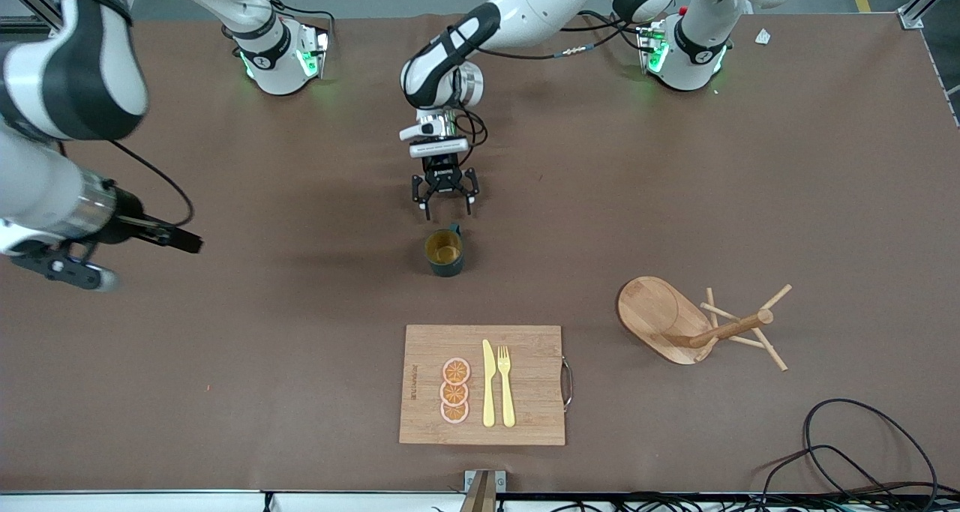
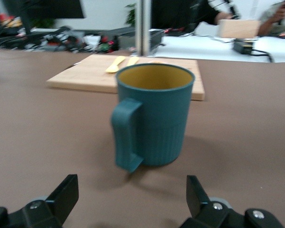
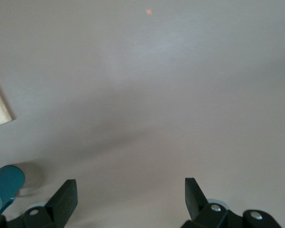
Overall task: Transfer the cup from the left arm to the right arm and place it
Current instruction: 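Release the mug and raise the left gripper while the right gripper approaches, then grasp the mug rim with the right gripper while the left gripper withdraws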
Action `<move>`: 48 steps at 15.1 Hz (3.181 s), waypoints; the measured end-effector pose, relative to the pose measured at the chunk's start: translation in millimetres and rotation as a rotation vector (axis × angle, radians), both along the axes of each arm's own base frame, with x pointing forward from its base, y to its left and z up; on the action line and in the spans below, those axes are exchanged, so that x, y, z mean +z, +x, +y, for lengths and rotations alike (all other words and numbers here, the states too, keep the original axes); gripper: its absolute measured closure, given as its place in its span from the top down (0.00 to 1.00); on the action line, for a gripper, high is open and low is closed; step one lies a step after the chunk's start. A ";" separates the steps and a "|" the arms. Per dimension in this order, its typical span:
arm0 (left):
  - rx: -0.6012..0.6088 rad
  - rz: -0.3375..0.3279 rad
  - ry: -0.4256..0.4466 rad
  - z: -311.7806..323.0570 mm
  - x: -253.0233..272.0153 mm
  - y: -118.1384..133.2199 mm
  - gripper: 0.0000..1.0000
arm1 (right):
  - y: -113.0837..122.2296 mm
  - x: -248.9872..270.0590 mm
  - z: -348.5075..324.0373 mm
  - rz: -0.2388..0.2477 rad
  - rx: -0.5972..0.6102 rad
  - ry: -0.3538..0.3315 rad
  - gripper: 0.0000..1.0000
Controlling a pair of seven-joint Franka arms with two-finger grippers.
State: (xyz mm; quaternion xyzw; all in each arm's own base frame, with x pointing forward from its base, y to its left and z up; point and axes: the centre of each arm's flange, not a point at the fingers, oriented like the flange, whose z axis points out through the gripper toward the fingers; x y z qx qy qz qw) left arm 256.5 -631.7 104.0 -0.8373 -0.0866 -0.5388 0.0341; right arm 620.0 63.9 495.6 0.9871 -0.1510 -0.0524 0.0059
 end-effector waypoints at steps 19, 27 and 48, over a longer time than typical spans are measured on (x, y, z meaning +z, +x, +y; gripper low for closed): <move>0.390 0.395 -0.116 39.7 316.0 -22.8 0.99 | -16.7 -157.1 183.2 -0.063 0.175 0.010 1.00; 0.413 0.696 -0.139 170.8 447.0 135.2 1.00 | -51.7 -194.7 257.9 -0.152 0.101 0.035 1.00; -0.045 1.047 -0.051 511.2 513.9 343.9 1.00 | -94.4 -256.4 328.9 -0.150 0.182 0.026 0.12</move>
